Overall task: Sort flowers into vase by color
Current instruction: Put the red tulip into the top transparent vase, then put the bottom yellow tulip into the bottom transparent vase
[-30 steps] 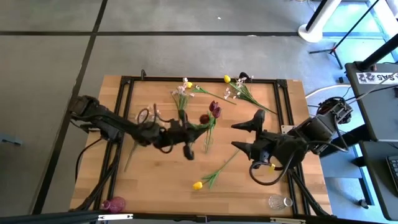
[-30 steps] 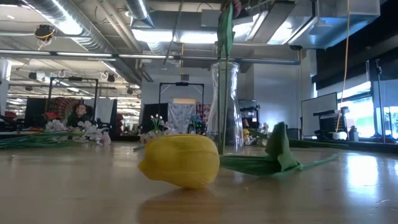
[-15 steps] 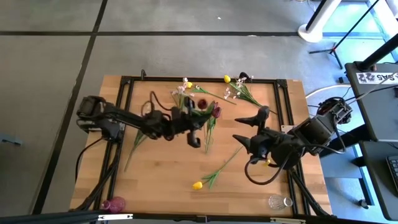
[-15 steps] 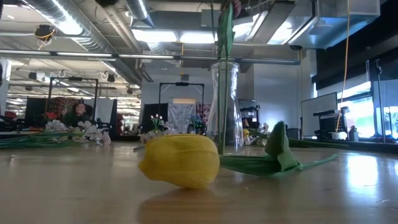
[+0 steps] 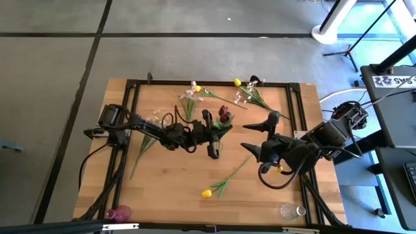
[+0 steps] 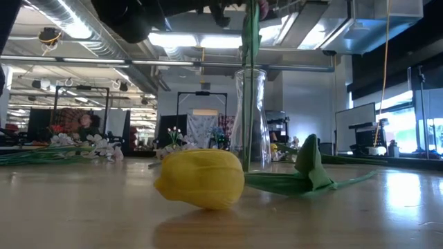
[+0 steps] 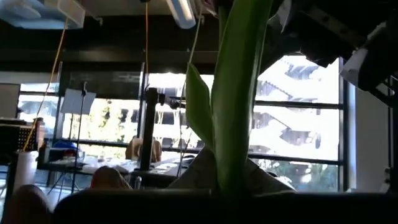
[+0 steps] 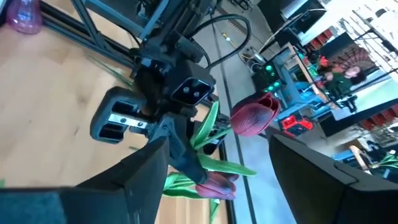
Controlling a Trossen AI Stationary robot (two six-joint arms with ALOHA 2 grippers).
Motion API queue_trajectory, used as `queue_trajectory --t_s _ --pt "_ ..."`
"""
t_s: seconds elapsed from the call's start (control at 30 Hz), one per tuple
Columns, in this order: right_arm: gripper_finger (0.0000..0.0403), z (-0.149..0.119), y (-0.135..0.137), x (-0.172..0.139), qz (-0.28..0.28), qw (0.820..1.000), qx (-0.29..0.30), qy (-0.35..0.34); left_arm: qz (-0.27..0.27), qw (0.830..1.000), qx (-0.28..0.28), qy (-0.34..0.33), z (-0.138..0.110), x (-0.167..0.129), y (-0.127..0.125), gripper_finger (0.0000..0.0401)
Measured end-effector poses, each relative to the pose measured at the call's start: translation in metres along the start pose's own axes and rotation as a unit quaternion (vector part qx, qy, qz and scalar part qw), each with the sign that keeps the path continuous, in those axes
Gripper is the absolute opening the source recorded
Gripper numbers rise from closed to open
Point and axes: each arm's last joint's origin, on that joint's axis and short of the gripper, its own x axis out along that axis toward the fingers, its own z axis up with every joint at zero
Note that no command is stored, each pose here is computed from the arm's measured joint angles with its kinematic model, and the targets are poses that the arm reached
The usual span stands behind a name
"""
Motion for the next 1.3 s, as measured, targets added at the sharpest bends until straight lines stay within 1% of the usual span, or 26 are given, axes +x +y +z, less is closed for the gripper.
queue_trajectory --t_s 0.07,0.17,0.23,0.3,0.43,0.6,0.67,0.77,0.93,1.13,1.3 --pt "0.0275 0.001 0.0 0.0 0.002 1.0 0.003 -0.003 -0.001 1.0 0.001 0.008 -0.002 0.0 0.0 0.0" --pt "0.0275 0.001 0.0 0.0 0.006 1.0 0.003 -0.004 -0.005 0.998 -0.002 0.061 -0.013 -0.001 -0.001 0.0004" --pt "0.0275 0.001 0.0 0.0 0.006 1.0 0.003 -0.004 -0.004 0.996 -0.012 0.086 -0.018 -0.002 -0.001 0.0015" --pt "0.0275 0.001 0.0 0.0 0.006 1.0 0.001 -0.004 -0.002 0.995 -0.015 0.102 -0.021 -0.002 -0.001 0.003" --pt "0.0276 0.001 0.0 0.0 0.007 1.0 0.001 -0.004 0.001 0.99 -0.005 0.139 -0.028 -0.004 -0.002 0.0068" --pt "0.0276 -0.002 0.001 0.0 0.008 1.0 -0.011 0.006 0.002 0.977 -0.009 0.214 -0.025 -0.009 -0.004 0.0115" --pt "0.0276 -0.004 0.001 0.0 0.01 1.0 -0.019 0.012 0.001 0.971 -0.013 0.238 -0.019 -0.012 -0.006 0.0129" --pt "0.0276 -0.005 0.001 0.0 0.011 0.999 -0.027 0.018 0.003 0.964 -0.013 0.265 -0.004 -0.014 -0.005 0.0145" --pt "0.0276 -0.007 0.002 0.0 0.012 0.999 -0.034 0.024 0.015 0.945 -0.008 0.328 0.02 -0.024 0.002 0.0159" --pt "0.0276 -0.009 0.002 0.0 0.009 0.998 -0.046 0.034 -0.002 0.941 -0.011 0.34 0.06 -0.037 0.001 0.016" --pt "0.0276 -0.01 0.0 -0.002 0.001 0.998 -0.045 0.035 -0.031 0.942 -0.035 0.332 0.093 -0.051 -0.008 0.016"
